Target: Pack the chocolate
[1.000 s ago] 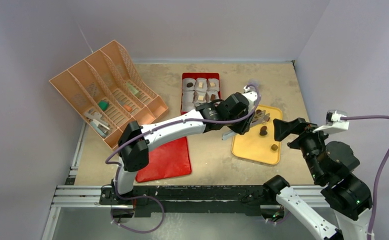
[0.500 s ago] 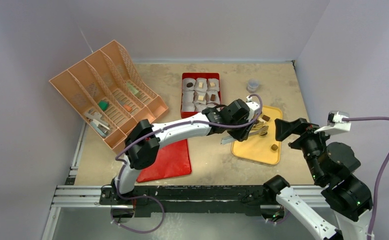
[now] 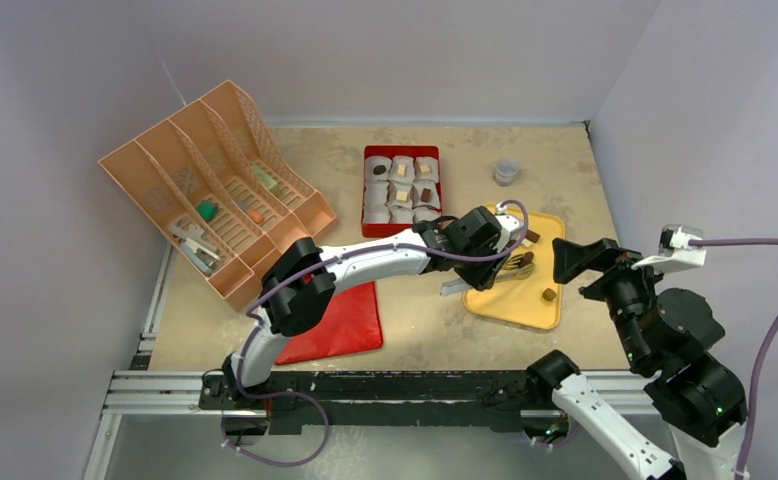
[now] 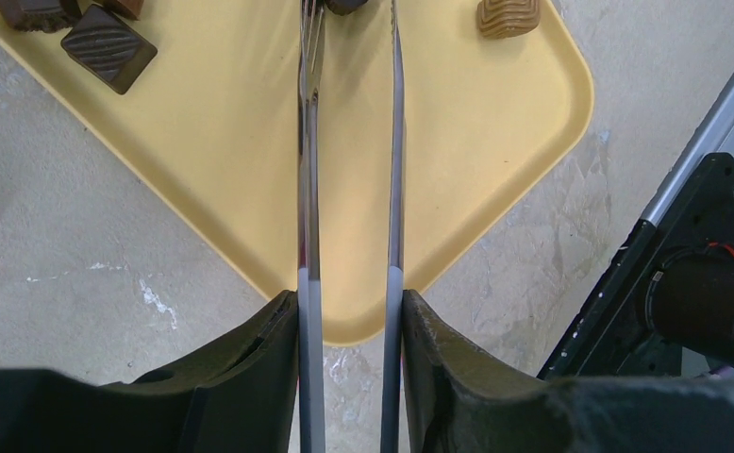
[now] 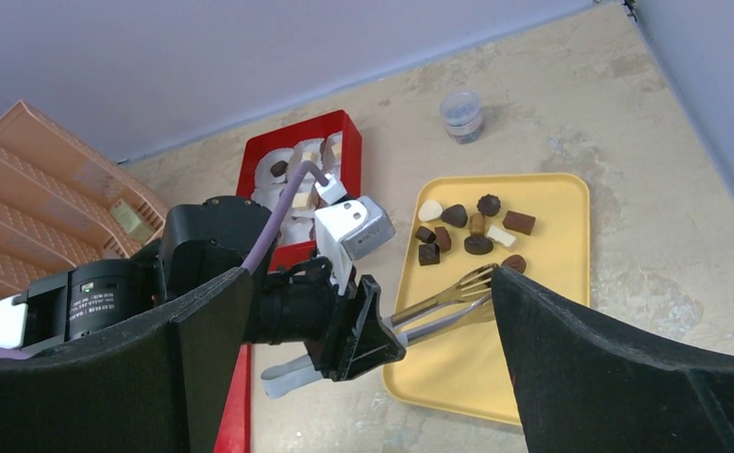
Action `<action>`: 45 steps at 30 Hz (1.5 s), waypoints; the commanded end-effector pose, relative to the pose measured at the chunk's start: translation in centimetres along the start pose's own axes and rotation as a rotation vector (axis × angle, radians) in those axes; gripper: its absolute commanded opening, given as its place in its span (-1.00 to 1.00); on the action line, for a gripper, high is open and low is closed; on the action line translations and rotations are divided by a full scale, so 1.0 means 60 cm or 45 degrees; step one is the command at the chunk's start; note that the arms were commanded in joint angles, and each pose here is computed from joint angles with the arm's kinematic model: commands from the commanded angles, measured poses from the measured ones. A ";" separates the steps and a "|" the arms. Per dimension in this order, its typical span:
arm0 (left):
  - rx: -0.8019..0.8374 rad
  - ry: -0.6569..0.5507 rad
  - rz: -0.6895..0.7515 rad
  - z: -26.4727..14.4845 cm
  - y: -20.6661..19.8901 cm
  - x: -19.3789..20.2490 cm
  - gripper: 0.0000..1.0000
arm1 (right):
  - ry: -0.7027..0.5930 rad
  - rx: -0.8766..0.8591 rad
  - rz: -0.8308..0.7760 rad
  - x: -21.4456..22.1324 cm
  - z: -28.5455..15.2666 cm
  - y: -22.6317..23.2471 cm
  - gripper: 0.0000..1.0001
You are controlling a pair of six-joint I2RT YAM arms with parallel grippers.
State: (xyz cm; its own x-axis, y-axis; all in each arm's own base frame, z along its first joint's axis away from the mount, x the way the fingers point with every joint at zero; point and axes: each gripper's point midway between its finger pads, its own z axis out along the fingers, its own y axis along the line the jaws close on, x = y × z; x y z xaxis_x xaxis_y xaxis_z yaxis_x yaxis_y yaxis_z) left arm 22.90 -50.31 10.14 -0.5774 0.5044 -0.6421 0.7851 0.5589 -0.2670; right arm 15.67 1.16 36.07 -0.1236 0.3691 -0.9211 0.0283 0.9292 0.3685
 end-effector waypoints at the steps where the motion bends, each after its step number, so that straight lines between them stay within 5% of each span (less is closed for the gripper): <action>1: 0.072 -0.116 0.038 -0.007 -0.024 -0.047 -0.22 | -0.055 0.008 0.003 -0.019 -0.007 -0.005 0.98; 10: 0.081 -0.126 0.039 0.000 -0.032 -0.048 -0.23 | -0.053 0.007 -0.001 -0.017 -0.009 -0.007 0.98; 25: 0.016 -0.187 0.031 -0.021 -0.023 -0.071 -0.66 | -0.048 0.005 -0.008 -0.011 -0.004 -0.006 0.98; 45: -0.089 -0.373 -0.126 -0.113 -0.010 -0.108 -0.74 | 0.062 -0.029 0.057 0.041 0.012 0.006 0.98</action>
State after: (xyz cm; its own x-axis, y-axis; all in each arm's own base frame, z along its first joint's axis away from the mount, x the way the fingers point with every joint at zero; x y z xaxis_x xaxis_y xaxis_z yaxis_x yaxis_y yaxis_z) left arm 23.86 -48.96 12.30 -0.5953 0.3956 -0.6993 0.7219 0.6455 -0.2493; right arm 15.97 2.03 33.69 -0.1787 0.3793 -0.9079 0.0268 0.9243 0.3808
